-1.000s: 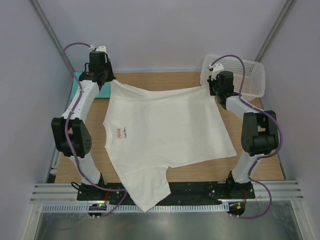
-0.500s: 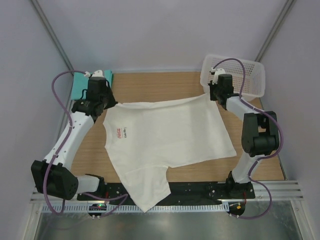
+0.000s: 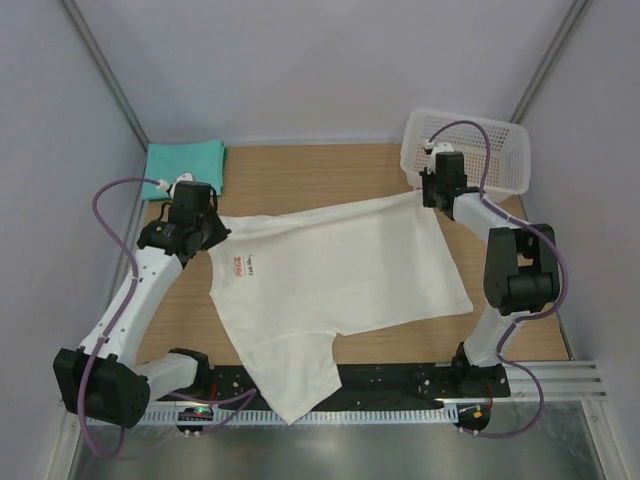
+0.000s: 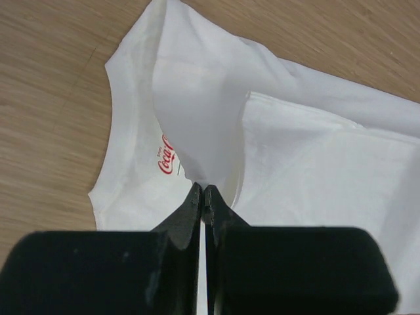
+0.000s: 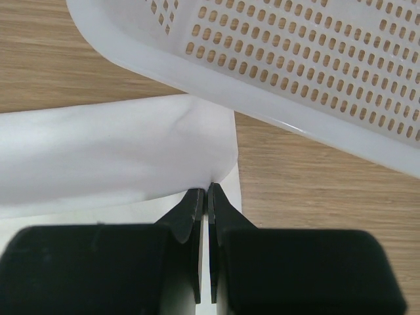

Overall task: Fold and stack the t-shirts
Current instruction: Fold the tshirt

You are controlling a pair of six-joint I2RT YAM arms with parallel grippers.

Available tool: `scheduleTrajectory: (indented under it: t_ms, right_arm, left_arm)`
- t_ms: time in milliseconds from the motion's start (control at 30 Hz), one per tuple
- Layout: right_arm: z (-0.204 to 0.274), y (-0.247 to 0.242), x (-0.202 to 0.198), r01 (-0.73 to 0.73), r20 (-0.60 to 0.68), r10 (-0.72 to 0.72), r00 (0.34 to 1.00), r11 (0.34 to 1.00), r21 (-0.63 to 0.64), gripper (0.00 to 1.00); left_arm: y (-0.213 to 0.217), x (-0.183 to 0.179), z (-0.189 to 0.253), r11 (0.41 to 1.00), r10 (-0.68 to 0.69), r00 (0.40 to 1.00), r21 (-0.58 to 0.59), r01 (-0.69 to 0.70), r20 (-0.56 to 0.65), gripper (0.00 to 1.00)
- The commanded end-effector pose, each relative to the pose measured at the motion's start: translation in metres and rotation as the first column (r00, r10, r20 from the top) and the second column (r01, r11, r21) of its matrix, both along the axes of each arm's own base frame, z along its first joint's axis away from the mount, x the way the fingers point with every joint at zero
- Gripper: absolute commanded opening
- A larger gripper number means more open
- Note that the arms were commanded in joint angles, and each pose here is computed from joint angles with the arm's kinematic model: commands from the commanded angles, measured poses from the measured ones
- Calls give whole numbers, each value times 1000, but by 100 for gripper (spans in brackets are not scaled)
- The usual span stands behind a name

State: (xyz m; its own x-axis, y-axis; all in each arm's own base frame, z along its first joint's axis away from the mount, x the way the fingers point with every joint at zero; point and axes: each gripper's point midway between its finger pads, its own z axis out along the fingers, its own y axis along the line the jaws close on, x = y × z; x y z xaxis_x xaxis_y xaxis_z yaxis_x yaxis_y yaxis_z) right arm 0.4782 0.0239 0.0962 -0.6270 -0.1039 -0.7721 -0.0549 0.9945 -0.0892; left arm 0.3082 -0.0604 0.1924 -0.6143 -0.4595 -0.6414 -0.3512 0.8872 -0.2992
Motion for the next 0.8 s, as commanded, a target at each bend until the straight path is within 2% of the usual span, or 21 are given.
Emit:
scheduleTrajectory:
  t_ms: [0, 200, 333, 767]
  right_arm:
    - [26, -7, -5, 35, 55, -34, 998, 999, -13, 2]
    - [7, -13, -23, 45, -4, -45, 999, 998, -46, 2]
    - [-5, -15, -33, 39, -49, -42, 998, 998, -57, 2]
    - [-37, -15, -41, 32, -130, -40, 991, 997, -67, 4]
  left_arm:
    - [10, -17, -6, 995, 102, 994, -13, -103, -39, 0]
    - [14, -33, -28, 988, 151, 983, -9, -153, -104, 0]
    - [22, -31, -28, 986, 163, 980, 40, -160, -110, 0]
    - [14, -21, -56, 992, 127, 973, 52, -119, -192, 0]
